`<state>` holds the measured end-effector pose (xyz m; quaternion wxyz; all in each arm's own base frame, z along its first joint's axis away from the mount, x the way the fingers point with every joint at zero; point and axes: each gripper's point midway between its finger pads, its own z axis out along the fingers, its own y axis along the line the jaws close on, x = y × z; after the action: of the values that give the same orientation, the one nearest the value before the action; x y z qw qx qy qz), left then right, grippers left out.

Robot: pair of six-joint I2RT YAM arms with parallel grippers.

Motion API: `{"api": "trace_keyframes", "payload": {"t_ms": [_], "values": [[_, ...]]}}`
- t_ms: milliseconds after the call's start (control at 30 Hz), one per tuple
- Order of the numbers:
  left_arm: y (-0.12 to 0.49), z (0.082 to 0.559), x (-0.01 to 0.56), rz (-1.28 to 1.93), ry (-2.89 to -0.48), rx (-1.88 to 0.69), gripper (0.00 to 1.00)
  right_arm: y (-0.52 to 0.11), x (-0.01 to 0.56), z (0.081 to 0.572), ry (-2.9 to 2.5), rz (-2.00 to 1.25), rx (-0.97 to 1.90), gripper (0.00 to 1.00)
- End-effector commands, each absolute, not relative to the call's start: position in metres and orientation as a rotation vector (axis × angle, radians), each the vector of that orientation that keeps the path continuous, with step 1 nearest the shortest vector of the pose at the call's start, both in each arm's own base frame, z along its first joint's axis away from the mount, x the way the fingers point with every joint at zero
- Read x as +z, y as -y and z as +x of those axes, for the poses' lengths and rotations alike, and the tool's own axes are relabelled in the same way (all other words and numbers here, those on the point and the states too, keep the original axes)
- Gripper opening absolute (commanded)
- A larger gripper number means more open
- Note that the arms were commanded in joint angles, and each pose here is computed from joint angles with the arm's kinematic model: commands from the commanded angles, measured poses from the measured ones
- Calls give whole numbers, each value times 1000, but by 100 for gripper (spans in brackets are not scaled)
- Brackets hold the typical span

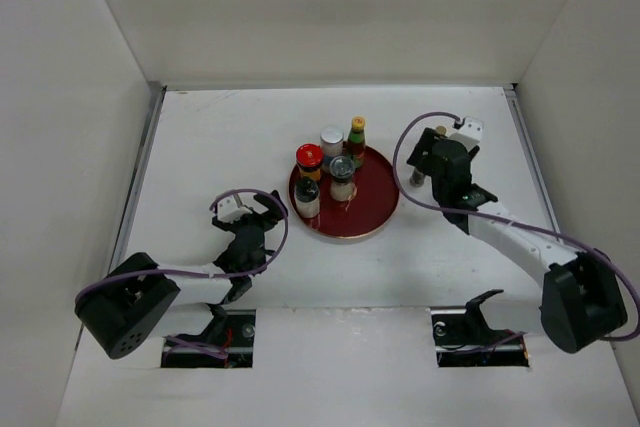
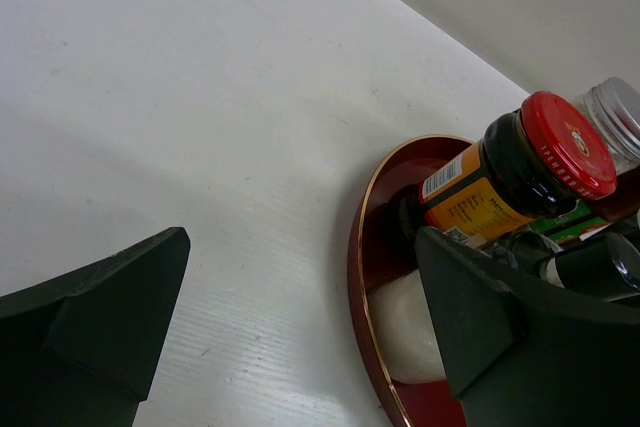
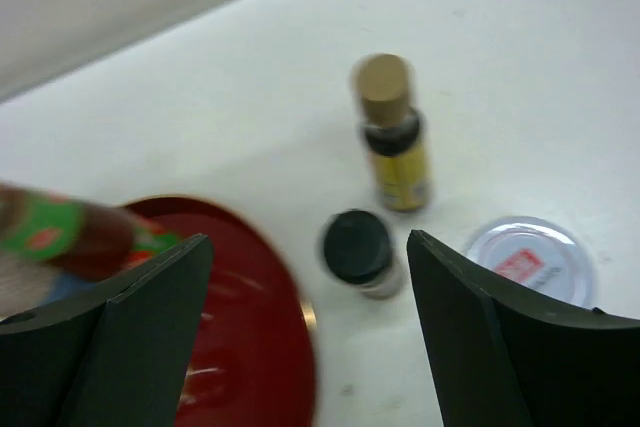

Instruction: Organize the condiment bottles

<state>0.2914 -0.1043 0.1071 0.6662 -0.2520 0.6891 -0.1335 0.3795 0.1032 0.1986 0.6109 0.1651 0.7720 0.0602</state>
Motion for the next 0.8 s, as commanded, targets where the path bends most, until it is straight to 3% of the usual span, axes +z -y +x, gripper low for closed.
{"api": "trace_keyframes", "payload": {"t_ms": [0,400,667,767], "values": [[115,299,131,-603,-1489,-389,100,-85,174,387,-1854,367,65,85],[116,300,126,-598,-1502,-378,100,-87,139,420,-1925,332,-2,71],[114,301,123,-598,-1510,-364,100,-87,143,436,-1871,343,4,42],[115,301,125,-598,-1506,-371,100,-92,156,429,-1840,317,-2,39]]}}
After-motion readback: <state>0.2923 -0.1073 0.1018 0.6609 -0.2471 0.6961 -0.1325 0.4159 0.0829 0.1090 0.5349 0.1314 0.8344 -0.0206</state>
